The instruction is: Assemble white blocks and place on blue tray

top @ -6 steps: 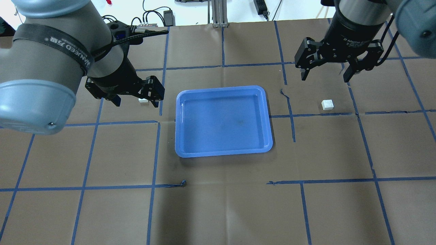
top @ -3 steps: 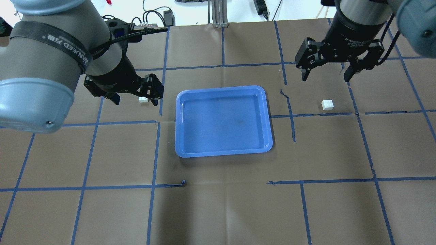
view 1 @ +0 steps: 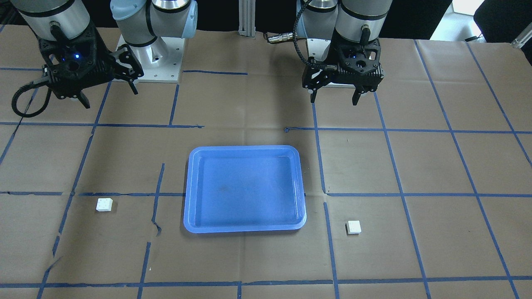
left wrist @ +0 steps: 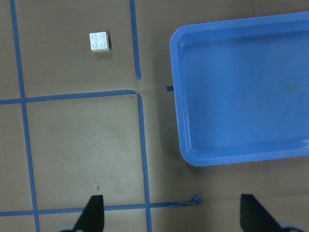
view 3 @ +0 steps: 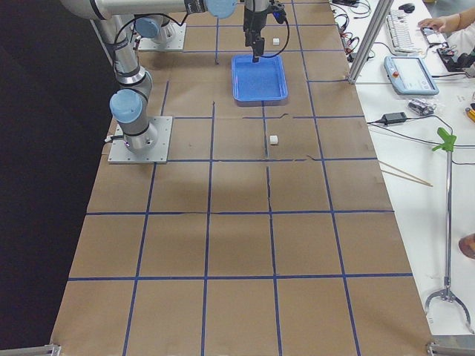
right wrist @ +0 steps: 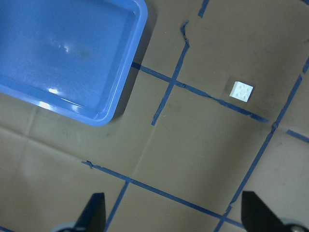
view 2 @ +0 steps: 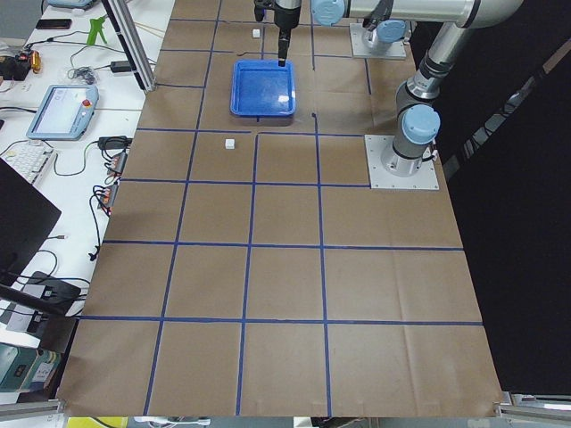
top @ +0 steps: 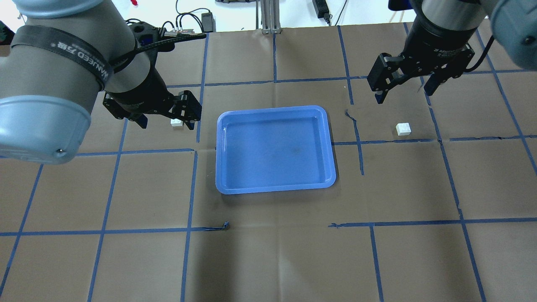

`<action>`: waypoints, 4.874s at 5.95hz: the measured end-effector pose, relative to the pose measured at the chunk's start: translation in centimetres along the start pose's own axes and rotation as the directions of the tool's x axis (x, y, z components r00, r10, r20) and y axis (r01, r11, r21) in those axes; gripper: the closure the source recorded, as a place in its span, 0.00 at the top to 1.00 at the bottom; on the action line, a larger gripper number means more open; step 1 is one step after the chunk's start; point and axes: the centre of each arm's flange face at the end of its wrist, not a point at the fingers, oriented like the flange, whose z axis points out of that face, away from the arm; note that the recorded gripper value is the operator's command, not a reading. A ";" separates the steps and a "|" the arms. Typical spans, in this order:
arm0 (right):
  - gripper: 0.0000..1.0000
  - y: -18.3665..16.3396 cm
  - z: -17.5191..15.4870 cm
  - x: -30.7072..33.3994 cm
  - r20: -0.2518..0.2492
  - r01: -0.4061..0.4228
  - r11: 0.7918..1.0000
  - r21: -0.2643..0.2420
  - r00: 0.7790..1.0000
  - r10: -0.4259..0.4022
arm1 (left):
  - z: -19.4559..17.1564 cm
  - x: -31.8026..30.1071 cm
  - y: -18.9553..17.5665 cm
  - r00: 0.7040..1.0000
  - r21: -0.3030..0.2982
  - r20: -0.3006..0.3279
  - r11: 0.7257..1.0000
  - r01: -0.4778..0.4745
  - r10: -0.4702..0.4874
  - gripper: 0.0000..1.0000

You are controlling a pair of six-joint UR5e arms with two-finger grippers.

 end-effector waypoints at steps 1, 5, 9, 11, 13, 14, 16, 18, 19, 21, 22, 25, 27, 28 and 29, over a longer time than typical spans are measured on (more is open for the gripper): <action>1.00 0.2 0.5 2.8 0.002 0.195 0.981 0.006 0.981 -0.196 | 0.5 -0.3 -0.5 1.000 -0.009 -0.001 1.000 0.006 -0.006 1.00; 1.00 -0.3 3.9 15.9 -0.047 0.798 0.584 0.151 0.596 -0.802 | 12.6 -8.8 -12.6 0.996 -0.057 0.004 0.995 0.086 -0.086 0.99; 1.00 -1.9 16.3 25.0 -0.064 0.748 0.407 0.524 0.511 -0.857 | 28.1 -12.2 -17.8 0.995 -0.099 0.005 0.990 0.096 -0.096 0.89; 1.00 -2.5 24.7 26.1 -0.061 0.718 0.386 0.580 0.510 -0.858 | 31.0 -13.0 -18.4 0.994 -0.094 0.004 0.990 0.106 -0.106 0.23; 1.00 -2.2 30.4 25.7 -0.014 0.691 0.400 0.602 0.510 -0.860 | 31.3 -13.1 -18.5 0.995 -0.092 0.002 0.991 0.101 -0.101 0.00; 1.00 -2.1 31.6 25.7 0.002 0.685 0.406 0.604 0.509 -0.861 | 30.7 -13.0 -18.4 0.997 -0.086 -0.006 0.993 0.079 -0.080 0.00; 1.00 -1.6 32.3 25.6 0.022 0.680 0.416 0.604 0.508 -0.861 | 27.5 -10.8 -17.5 0.992 -0.035 -0.086 0.994 -0.099 0.096 0.00; 1.00 -0.6 33.5 25.2 0.012 0.694 0.375 0.614 0.467 -0.884 | 24.3 -3.7 -15.6 0.890 0.037 -0.103 0.896 -0.443 0.444 0.00; 1.00 -0.1 34.2 24.7 0.013 0.696 0.363 0.620 0.453 -0.891 | 23.7 0.8 -14.5 0.773 0.062 -0.094 0.779 -0.624 0.627 0.00; 0.72 0.1 34.6 24.4 0.012 0.695 0.356 0.624 0.447 -0.894 | 24.7 8.3 -12.2 0.462 0.087 -0.084 0.469 -0.879 0.883 0.02; 0.59 0.1 34.7 24.4 0.012 0.695 0.356 0.624 0.447 -0.894 | 25.5 11.2 -10.9 0.304 0.093 -0.085 0.312 -0.946 0.949 0.02; 0.55 0.2 34.7 24.6 0.011 0.695 0.358 0.623 0.450 -0.893 | 28.4 15.8 -6.0 0.130 0.020 -0.072 0.132 -0.991 0.989 0.02; 0.55 0.2 34.7 24.8 0.010 0.696 0.359 0.622 0.451 -0.892 | 29.0 16.0 -5.6 0.136 0.021 -0.045 0.137 -0.990 0.990 0.04; 0.42 0.4 34.7 24.9 0.009 0.695 0.361 0.621 0.454 -0.891 | 28.7 16.1 -6.0 0.152 0.029 -0.030 0.153 -0.988 0.988 0.08; 0.31 0.6 34.7 25.2 0.007 0.695 0.361 0.621 0.456 -0.890 | 28.8 16.2 -6.0 0.164 0.033 -0.028 0.165 -0.986 0.986 0.27</action>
